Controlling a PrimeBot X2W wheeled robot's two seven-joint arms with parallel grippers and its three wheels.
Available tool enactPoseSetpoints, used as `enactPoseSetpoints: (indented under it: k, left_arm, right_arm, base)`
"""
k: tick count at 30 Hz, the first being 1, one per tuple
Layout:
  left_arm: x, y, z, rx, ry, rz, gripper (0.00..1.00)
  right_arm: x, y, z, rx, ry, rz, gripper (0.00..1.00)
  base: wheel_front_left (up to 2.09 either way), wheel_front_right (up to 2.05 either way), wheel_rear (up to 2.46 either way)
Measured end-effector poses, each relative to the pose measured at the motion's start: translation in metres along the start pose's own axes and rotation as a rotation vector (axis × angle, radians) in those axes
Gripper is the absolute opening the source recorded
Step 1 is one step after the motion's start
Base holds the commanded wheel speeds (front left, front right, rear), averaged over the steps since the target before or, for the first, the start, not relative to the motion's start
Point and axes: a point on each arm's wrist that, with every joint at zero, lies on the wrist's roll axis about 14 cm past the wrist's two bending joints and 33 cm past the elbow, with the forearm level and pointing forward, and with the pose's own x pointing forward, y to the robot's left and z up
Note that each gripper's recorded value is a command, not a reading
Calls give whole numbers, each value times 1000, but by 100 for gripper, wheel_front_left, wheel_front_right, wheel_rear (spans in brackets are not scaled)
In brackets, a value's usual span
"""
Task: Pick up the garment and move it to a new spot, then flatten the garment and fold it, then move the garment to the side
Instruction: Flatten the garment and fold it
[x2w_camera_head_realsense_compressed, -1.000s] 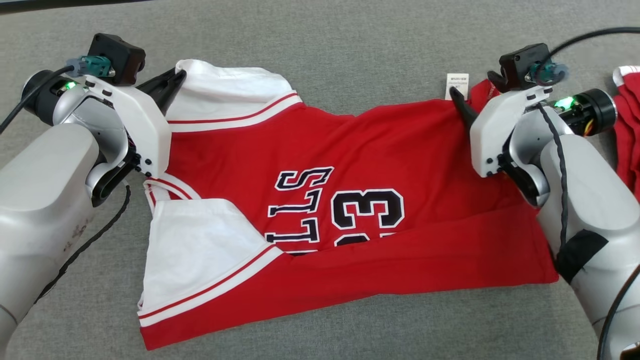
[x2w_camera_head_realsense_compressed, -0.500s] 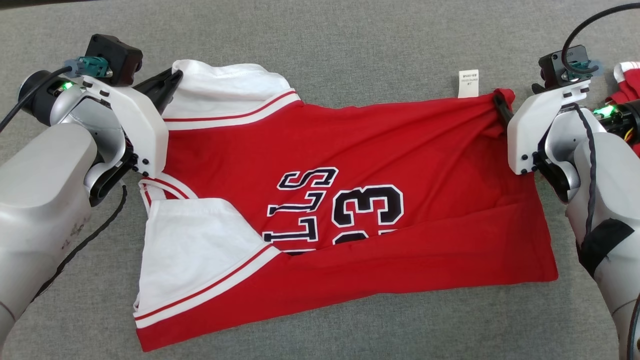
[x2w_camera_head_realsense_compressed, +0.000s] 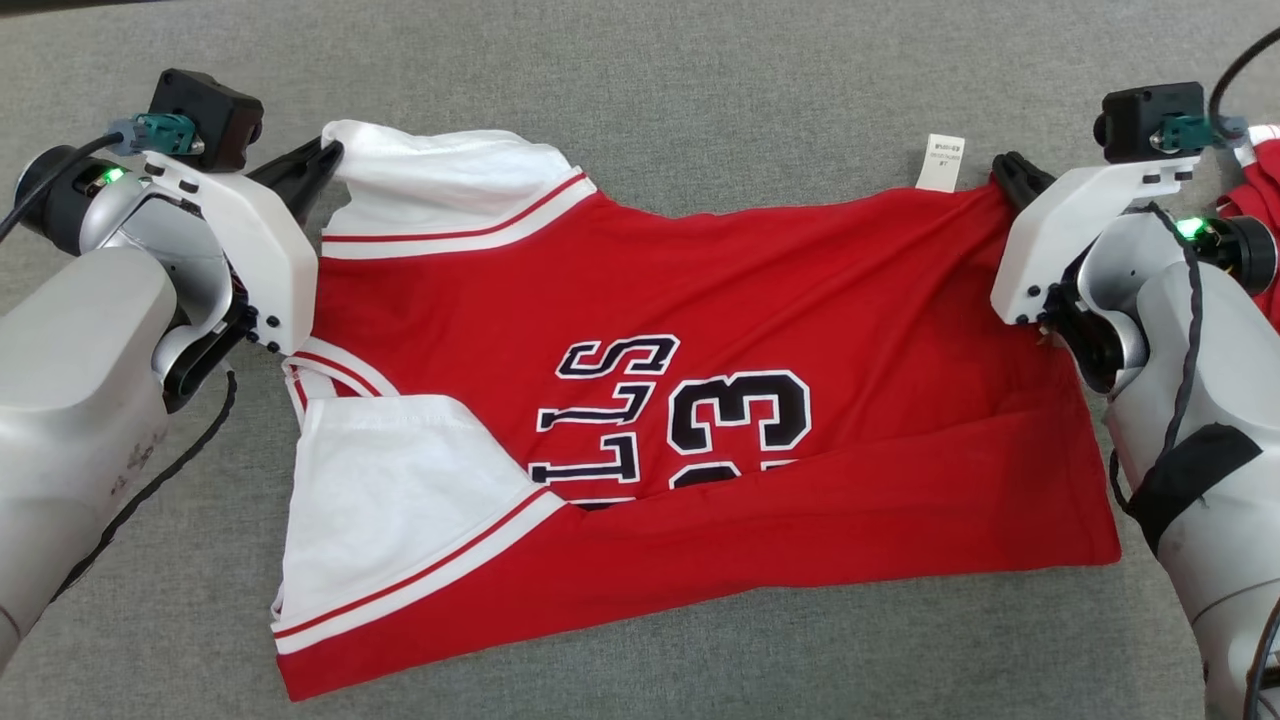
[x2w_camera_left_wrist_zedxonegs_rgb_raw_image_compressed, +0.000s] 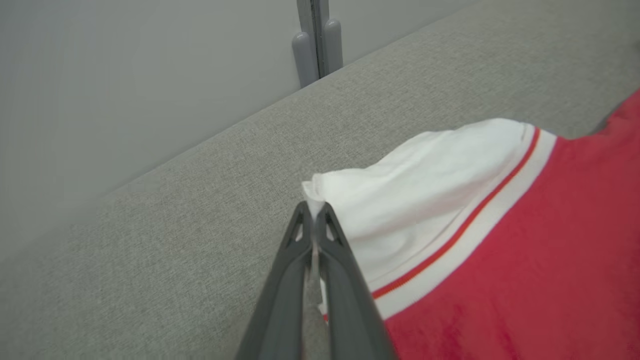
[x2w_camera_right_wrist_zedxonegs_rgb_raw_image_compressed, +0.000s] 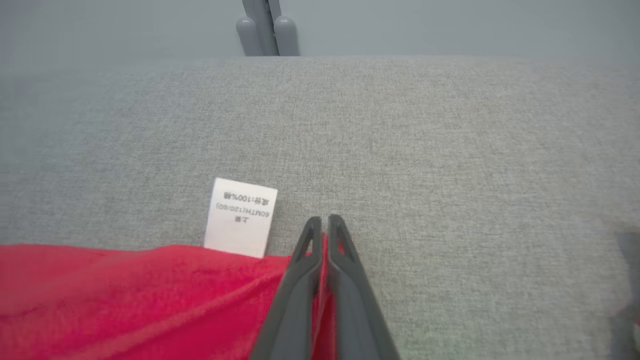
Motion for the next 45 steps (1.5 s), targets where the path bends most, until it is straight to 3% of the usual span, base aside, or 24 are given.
enactPoseSetpoints:
  k: [6,16,19,28,38,45]
  left_arm:
    - [-5,8,-1,-15,-2,27,0]
    - [-16,37,9,-56,-79,125,0]
    - [-17,44,21,-57,-138,149,0]
    - [-16,50,38,-35,-216,198,0]
    - [-27,45,42,-19,-243,187,0]
    - [-59,36,40,19,-262,178,0]
  right_arm:
    - [-1,-1,6,127,-25,10,0]
    - [-1,7,38,790,-91,117,0]
    - [0,3,46,866,-118,121,0]
    - [8,-8,64,841,-206,63,0]
    - [5,16,70,654,-231,113,0]
    - [-25,19,78,757,-315,165,0]
  base:
    - [0,0,0]
    - [0,0,0]
    - [0,0,0]
    - [0,0,0]
    - [0,0,0]
    - [0,0,0]
